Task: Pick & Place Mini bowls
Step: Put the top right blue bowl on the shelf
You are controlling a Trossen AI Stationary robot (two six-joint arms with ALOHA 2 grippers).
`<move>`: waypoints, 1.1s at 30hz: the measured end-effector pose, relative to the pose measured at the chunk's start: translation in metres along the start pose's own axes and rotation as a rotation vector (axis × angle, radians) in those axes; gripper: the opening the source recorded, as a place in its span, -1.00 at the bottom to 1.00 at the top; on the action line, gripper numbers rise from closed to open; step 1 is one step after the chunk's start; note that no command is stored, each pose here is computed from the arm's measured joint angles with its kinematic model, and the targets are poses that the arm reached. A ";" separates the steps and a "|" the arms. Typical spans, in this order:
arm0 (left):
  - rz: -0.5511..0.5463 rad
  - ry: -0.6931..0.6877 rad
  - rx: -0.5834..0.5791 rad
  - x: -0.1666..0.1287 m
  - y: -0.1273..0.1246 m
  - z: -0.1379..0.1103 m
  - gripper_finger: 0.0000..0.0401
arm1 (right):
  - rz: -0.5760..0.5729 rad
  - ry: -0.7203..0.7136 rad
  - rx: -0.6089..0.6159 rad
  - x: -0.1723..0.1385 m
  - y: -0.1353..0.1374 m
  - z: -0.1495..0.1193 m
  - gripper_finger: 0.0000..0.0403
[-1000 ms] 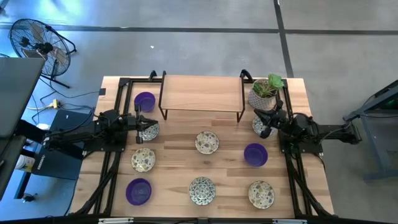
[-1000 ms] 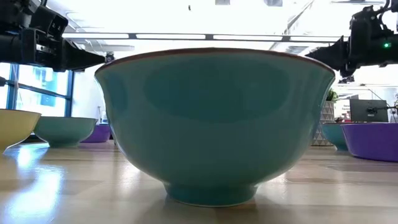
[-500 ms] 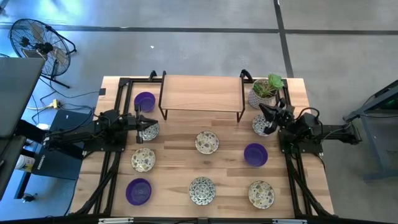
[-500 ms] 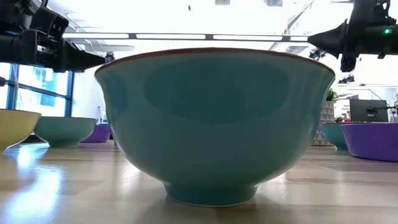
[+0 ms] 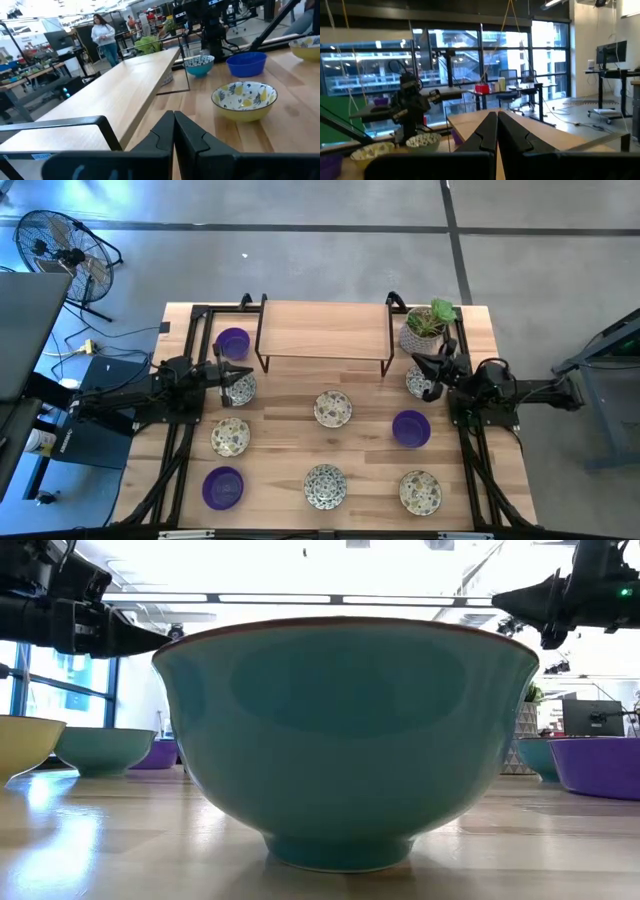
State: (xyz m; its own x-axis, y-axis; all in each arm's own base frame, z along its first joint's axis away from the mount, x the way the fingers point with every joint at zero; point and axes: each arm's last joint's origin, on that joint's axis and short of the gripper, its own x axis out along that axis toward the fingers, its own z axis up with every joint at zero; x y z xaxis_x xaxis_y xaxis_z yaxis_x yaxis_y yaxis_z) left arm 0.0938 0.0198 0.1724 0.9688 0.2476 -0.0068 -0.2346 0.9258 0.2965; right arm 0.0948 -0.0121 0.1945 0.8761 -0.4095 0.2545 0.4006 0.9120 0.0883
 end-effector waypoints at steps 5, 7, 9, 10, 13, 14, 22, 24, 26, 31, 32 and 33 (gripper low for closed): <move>0.014 -0.007 0.126 0.000 0.000 0.001 -1.00 | -0.052 0.069 0.021 0.005 0.001 -0.004 -1.00; 0.018 -0.008 0.144 0.000 0.001 0.001 -1.00 | -0.069 0.107 0.037 0.009 0.002 -0.003 -1.00; 0.020 -0.009 0.151 0.000 0.001 0.001 -1.00 | -0.080 0.151 0.045 0.013 0.004 -0.002 -1.00; 0.020 -0.009 0.162 0.000 0.001 0.001 -1.00 | -0.085 0.177 0.045 0.016 0.005 -0.001 -1.00; 0.021 -0.010 0.188 0.000 0.001 0.001 -1.00 | -0.094 0.261 0.044 0.025 0.009 -0.002 -1.00; 0.021 -0.010 0.191 0.000 0.001 0.001 -1.00 | -0.101 0.287 0.039 0.028 0.011 -0.002 -1.00; 0.020 -0.012 0.192 0.000 0.001 0.001 -1.00 | -0.106 0.435 0.000 0.051 0.036 0.008 -1.00; 0.011 -0.015 0.193 0.000 0.000 0.001 -1.00 | -0.107 0.478 -0.006 0.053 0.042 0.011 -1.00; 0.008 -0.015 0.205 0.000 0.000 0.001 -1.00 | -0.104 0.524 -0.007 0.053 0.048 0.013 -1.00; 0.000 -0.016 0.218 0.000 0.000 0.001 -1.00 | -0.058 0.600 0.033 0.046 0.062 0.016 -1.00; -0.004 -0.018 0.218 0.000 0.000 0.001 -1.00 | -0.050 0.613 0.038 0.044 0.065 0.016 -1.00; -0.007 -0.019 0.218 0.000 0.000 0.001 -1.00 | -0.045 0.626 0.041 0.042 0.067 0.016 -1.00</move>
State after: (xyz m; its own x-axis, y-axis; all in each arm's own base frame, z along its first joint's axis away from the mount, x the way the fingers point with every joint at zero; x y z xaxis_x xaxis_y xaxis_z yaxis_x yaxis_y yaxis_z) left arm 0.0941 0.0194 0.1731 0.9723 0.2337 0.0076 -0.2066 0.8434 0.4960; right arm 0.1542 0.0320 0.2261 0.8545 -0.3734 -0.3611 0.4412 0.8886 0.1253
